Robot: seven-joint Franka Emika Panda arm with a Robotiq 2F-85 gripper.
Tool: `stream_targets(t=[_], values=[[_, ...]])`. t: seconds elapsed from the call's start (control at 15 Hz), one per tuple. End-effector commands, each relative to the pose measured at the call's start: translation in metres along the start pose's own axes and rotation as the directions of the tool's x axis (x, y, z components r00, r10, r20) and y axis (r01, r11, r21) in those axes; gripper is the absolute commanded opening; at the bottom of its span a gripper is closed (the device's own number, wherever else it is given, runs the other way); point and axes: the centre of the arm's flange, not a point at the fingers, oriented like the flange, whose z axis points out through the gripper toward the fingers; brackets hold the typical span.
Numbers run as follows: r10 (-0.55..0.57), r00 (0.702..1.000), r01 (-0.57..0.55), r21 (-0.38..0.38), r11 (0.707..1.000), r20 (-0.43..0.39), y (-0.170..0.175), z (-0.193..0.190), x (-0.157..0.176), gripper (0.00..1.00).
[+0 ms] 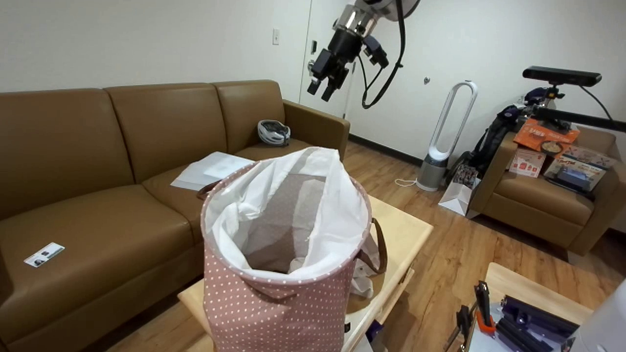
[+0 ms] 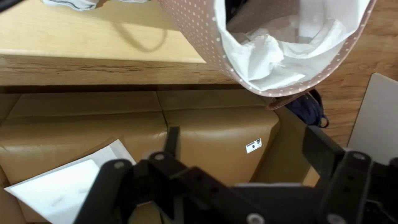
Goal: Remove the white piece of clothing from the washing basket.
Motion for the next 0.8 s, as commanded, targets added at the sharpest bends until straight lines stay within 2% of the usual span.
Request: stream_targets(t=[0.0,0.27,0.4,0.53,0.73], values=[[-0.108,0.991,0.105,0.038,0.994,0.079,-0.039,-0.002,0.004,1.00],[-0.128,0.974,0.115,0.078,0.990,0.187,-0.080,0.028,0.001,1.00],[-0.085,0.970,0.072,0.066,0.995,0.229,-0.091,0.045,-0.001,1.00],[0.008,0.973,0.005,-0.054,0.999,0.229,-0.091,0.062,-0.004,1.00],[0.085,0.977,-0.045,-0.203,0.978,0.193,-0.081,0.076,-0.010,1.00]])
